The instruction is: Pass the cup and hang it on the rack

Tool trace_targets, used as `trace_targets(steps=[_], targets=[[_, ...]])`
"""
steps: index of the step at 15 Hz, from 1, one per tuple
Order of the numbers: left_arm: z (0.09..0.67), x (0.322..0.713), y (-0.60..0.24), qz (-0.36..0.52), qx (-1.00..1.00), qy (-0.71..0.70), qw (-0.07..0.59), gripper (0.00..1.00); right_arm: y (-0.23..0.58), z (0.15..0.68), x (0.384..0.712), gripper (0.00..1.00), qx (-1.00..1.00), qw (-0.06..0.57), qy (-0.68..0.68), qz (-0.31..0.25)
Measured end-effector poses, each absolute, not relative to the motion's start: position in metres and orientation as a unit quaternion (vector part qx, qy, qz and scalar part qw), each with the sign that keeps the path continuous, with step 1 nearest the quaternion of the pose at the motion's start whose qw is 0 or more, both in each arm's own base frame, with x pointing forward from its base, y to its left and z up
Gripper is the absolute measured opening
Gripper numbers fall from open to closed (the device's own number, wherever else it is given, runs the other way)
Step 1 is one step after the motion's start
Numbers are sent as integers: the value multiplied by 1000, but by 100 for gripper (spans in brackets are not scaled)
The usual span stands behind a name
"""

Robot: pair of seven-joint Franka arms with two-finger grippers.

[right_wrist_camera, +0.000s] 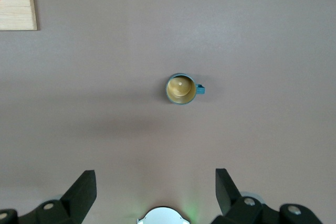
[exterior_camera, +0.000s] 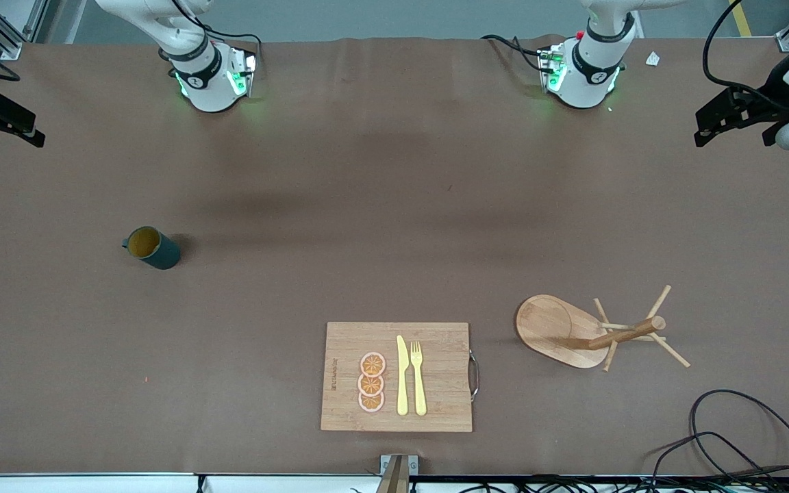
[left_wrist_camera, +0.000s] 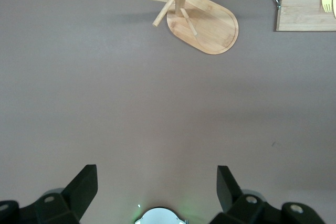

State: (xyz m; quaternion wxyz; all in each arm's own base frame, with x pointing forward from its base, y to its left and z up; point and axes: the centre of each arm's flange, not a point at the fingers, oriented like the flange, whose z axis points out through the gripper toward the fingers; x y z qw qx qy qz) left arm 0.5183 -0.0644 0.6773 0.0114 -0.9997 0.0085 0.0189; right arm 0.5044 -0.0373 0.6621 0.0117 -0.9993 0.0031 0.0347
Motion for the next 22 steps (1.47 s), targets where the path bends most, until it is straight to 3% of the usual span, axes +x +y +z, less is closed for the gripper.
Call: trace_targets(steps=[22], targets=[[670, 528, -66, 19, -1000, 10, 8, 100, -43, 648, 514, 100, -999, 12, 9, 44]])
